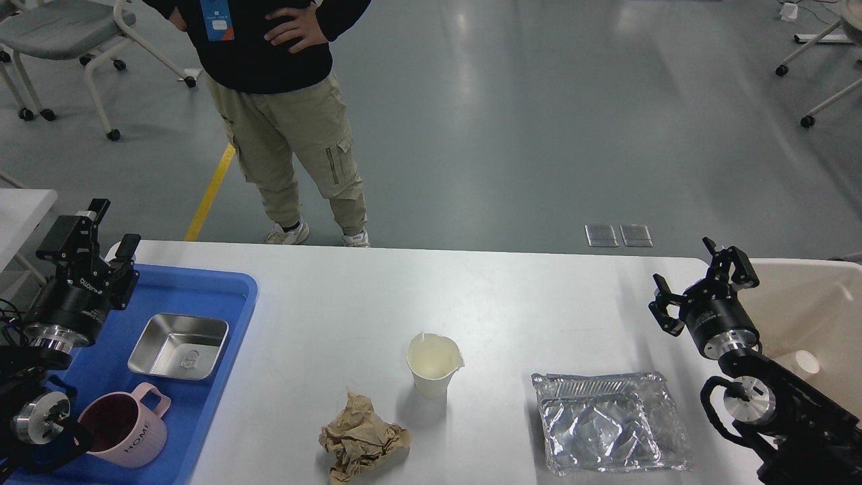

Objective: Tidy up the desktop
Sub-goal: 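Open the left gripper and withdraw it upward, then raise the right gripper and move it over the white bin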

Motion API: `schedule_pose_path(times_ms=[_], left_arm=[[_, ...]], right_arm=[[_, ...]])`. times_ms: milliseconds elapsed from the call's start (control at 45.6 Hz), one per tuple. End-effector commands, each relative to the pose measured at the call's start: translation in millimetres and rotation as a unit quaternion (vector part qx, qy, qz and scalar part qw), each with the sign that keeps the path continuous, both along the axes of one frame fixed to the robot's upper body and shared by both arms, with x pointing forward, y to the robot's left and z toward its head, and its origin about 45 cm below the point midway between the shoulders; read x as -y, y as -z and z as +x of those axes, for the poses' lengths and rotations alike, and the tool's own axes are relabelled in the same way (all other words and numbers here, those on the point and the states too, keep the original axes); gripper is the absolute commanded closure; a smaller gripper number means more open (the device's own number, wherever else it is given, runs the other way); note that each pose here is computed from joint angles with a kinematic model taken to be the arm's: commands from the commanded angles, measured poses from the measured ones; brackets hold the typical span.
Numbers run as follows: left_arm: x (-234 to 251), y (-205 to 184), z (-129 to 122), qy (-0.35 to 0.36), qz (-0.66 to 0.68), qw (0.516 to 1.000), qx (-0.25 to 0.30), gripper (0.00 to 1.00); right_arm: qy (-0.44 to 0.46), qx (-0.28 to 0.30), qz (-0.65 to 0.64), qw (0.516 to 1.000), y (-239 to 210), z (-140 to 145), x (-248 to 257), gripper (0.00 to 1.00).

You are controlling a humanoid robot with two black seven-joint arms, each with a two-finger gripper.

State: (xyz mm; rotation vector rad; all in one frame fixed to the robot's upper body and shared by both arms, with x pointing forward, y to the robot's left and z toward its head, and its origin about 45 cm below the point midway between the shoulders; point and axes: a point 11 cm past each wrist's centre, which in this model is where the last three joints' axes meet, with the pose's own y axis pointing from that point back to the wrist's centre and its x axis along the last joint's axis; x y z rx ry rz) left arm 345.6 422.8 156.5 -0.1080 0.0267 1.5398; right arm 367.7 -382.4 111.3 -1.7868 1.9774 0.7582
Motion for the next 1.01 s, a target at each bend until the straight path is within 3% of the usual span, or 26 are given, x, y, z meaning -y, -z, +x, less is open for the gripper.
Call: schedule_pose_path(times_ms=[0, 307, 504, 723, 986], left_arm=[[-1, 0, -1, -0.001, 0.001, 1.0, 0.0, 0.15], [1, 2, -1, -0.001, 0.003, 1.0, -0.003, 0.14], [-6, 3, -2, -0.007, 0.011, 1.0, -0.005, 0.14], [-14, 6, -4, -0.014, 0.021, 1.0, -0.01, 0.13], [-11, 8, -2, -0.012, 0.02, 1.0, -0.012, 0.13]], right_arm=[[-0.001, 0.012, -0.007, 1.0, -12, 3, 8, 0.0], [0.017, 0.046, -0.018, 0.999, -40, 10, 32, 0.0], [-0.047, 0.098, -0.025, 0.994, -83, 9, 28, 0.0], [-0.093, 0.114, -0.08, 0.986, -126, -13, 50, 0.0], [-0.161, 0.075, -0.199, 0.964, -173, -57, 78, 0.0]])
